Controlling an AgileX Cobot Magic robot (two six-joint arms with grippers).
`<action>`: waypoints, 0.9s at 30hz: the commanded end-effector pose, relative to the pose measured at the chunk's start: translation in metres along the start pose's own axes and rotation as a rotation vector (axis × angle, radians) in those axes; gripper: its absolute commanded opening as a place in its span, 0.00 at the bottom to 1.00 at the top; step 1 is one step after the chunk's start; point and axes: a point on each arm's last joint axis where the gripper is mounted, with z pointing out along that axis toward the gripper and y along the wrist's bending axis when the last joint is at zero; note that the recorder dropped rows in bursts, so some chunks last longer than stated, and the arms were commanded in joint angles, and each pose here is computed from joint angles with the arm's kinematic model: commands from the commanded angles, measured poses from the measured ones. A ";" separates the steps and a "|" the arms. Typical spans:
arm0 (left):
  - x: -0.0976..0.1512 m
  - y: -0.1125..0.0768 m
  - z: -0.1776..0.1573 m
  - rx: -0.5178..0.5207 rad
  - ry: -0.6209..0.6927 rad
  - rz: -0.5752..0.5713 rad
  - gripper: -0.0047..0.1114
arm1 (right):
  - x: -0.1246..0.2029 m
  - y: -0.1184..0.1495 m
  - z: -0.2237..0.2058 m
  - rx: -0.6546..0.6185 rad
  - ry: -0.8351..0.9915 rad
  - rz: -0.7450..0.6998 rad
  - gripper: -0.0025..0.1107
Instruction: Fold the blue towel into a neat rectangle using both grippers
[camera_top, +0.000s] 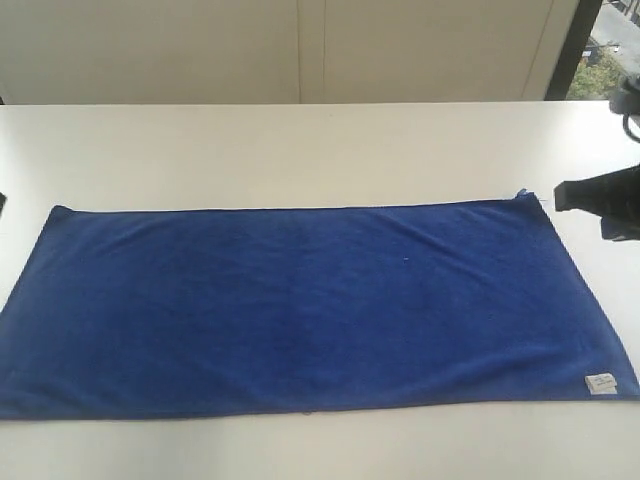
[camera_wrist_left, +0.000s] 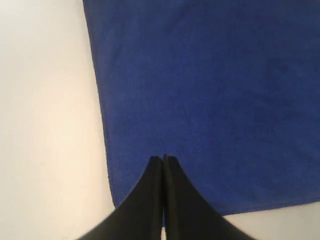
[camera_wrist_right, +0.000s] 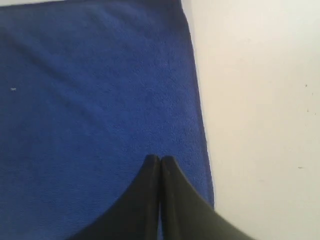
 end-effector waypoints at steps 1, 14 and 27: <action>0.015 -0.007 -0.041 -0.004 -0.160 0.014 0.04 | -0.002 0.006 -0.027 -0.020 -0.097 -0.038 0.02; 0.065 -0.014 -0.074 -0.028 -0.311 0.036 0.04 | -0.001 0.007 -0.027 -0.025 -0.092 -0.049 0.02; 0.066 -0.015 -0.075 -0.029 -0.318 0.042 0.04 | -0.071 0.018 0.050 -0.048 0.092 -0.154 0.02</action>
